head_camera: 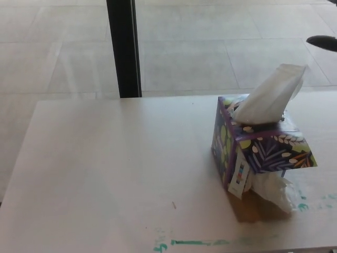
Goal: The robot uses its right hand to pull out a tissue from the tissue box kept in the middle of the desk and put it on the right side
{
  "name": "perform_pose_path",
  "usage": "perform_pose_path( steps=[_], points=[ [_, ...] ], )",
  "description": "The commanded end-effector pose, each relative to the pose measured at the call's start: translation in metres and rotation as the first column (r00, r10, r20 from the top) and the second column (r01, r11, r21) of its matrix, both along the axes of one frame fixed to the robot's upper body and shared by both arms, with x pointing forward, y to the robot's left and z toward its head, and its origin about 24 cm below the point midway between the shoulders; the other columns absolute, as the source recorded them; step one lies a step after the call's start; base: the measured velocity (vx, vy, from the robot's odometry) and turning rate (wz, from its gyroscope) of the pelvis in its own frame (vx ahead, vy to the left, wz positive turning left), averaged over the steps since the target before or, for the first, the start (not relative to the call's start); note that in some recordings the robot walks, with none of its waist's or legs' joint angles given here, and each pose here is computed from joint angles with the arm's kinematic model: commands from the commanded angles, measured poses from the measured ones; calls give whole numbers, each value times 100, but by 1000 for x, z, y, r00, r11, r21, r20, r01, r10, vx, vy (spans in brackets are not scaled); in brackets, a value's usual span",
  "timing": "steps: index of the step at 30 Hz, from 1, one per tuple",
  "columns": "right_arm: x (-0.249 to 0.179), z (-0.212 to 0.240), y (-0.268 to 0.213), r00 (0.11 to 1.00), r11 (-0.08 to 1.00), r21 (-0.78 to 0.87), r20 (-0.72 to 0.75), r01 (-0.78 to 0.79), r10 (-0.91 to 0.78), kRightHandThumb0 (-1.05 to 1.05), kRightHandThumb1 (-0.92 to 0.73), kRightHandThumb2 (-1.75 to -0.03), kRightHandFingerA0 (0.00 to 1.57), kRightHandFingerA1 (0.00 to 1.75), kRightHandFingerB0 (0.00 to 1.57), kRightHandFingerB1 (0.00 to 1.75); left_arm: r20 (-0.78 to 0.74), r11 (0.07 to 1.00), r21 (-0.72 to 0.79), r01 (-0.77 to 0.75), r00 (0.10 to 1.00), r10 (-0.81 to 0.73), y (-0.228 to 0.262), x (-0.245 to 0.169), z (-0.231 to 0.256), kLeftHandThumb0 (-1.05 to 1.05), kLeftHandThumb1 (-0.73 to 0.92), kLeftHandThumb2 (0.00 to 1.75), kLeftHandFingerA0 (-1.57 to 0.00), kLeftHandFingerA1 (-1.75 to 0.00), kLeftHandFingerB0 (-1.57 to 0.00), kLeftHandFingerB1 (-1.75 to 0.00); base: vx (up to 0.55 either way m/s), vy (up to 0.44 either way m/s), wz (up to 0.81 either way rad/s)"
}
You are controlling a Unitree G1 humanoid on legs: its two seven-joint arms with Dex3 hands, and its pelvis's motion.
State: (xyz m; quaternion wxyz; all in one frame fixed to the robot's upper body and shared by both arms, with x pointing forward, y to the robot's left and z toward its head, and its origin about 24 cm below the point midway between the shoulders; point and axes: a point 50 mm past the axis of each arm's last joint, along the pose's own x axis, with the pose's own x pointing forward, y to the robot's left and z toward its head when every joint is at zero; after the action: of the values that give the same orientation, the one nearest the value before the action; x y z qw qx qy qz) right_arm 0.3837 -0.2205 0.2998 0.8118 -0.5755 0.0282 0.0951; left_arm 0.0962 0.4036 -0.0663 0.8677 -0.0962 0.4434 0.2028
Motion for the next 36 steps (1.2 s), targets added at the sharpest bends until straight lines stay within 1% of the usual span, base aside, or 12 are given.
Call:
perform_pose_path(
  steps=[1, 5, 6, 8, 10, 19, 21, 26, 29, 30, 34, 36],
  points=[
    [-5, -5, 4, 980, 995, -89, -198, -45, 26, -100, -59, -97, 8, 17, 1, 1, -10, 1000, 30, 0, 1000, 0, 11, -6, 8, -67, 61, 58, -55, -60, -47, -43, 0, 0, 0],
    [-6, -19, 11, 965, 996, -13, -248, -92, 86, -97, -57, -96, 7, 17, 1, 5, -12, 999, 32, -6, 1000, 7, 11, -6, 8, -65, 60, 58, -54, -59, -48, -44, 0, 0, 0],
    [-7, -21, 12, 963, 996, -4, -253, -95, 91, -97, -59, -61, 0, 33, 0, 15, -13, 999, 31, -7, 1000, 7, 11, -6, 8, -64, 60, 58, -53, -59, -48, -44, 0, 0, 0],
    [-6, -35, 19, 954, 994, -17, -280, -112, 103, -90, -61, -60, 0, 32, 0, 19, -3, 1000, 10, -24, 1000, 24, 11, -7, 8, -64, 59, 58, -53, -63, -45, -44, 0, 0, 0],
    [-7, -39, 21, 953, 993, -22, -284, -117, 106, -82, -48, -93, 1, 26, 0, 18, -2, 1000, 12, -21, 1000, 21, 11, -8, 8, -65, 59, 58, -54, -62, -45, -44, 0, 0, 0],
    [-1, -53, 23, 945, 991, -39, -306, -131, 113, -84, -49, -94, 0, 24, 0, 15, -5, 1000, 10, -18, 1000, 18, 10, -6, 8, -62, 60, 58, -53, -62, -43, -45, 0, 0, 0],
    [0, -56, 23, 946, 991, -41, -304, -131, 113, -82, -57, -57, 10, 53, 0, 17, -12, 1000, 16, -14, 1000, 14, 10, -5, 8, -62, 61, 58, -53, -61, -43, -44, 0, 0, 0],
    [1, -63, 25, 958, 988, -68, -264, -137, 115, -83, -57, -59, 12, 52, 0, 23, -13, 1000, 11, -14, 1000, 14, 11, -6, 8, -61, 61, 58, -52, -62, -43, -45, 0, 0, 0],
    [1, -67, 25, 972, 988, -94, -216, -119, 96, -78, -48, -89, 3, 50, 1, 20, -17, 1000, 11, -5, 1000, 5, 10, -7, 7, -62, 61, 58, -53, -62, -43, -45, 0, 0, 0],
    [2, -66, 26, 983, 989, -94, -158, -114, 98, -66, -65, -61, 17, 50, 7, 21, -10, 1000, 7, -3, 1000, 3, 10, -5, 8, -63, 60, 58, -53, -62, -44, -45, 0, 0, 0],
    [5, -69, 29, 995, 989, -112, 6, -97, 98, -43, -69, -62, 73, 79, 22, 29, -16, 1000, 13, -9, 1000, 9, 9, -3, 7, -61, 60, 58, -52, -60, -45, -44, 0, 0, 0],
    [6, -72, 32, 993, 984, -145, 45, -103, 111, -41, -70, -62, 76, 100, 24, 30, -25, 1000, 18, 6, 1000, -6, 9, -3, 8, -62, 61, 58, -53, -60, -45, -44, 0, 0, 0]
  ],
)
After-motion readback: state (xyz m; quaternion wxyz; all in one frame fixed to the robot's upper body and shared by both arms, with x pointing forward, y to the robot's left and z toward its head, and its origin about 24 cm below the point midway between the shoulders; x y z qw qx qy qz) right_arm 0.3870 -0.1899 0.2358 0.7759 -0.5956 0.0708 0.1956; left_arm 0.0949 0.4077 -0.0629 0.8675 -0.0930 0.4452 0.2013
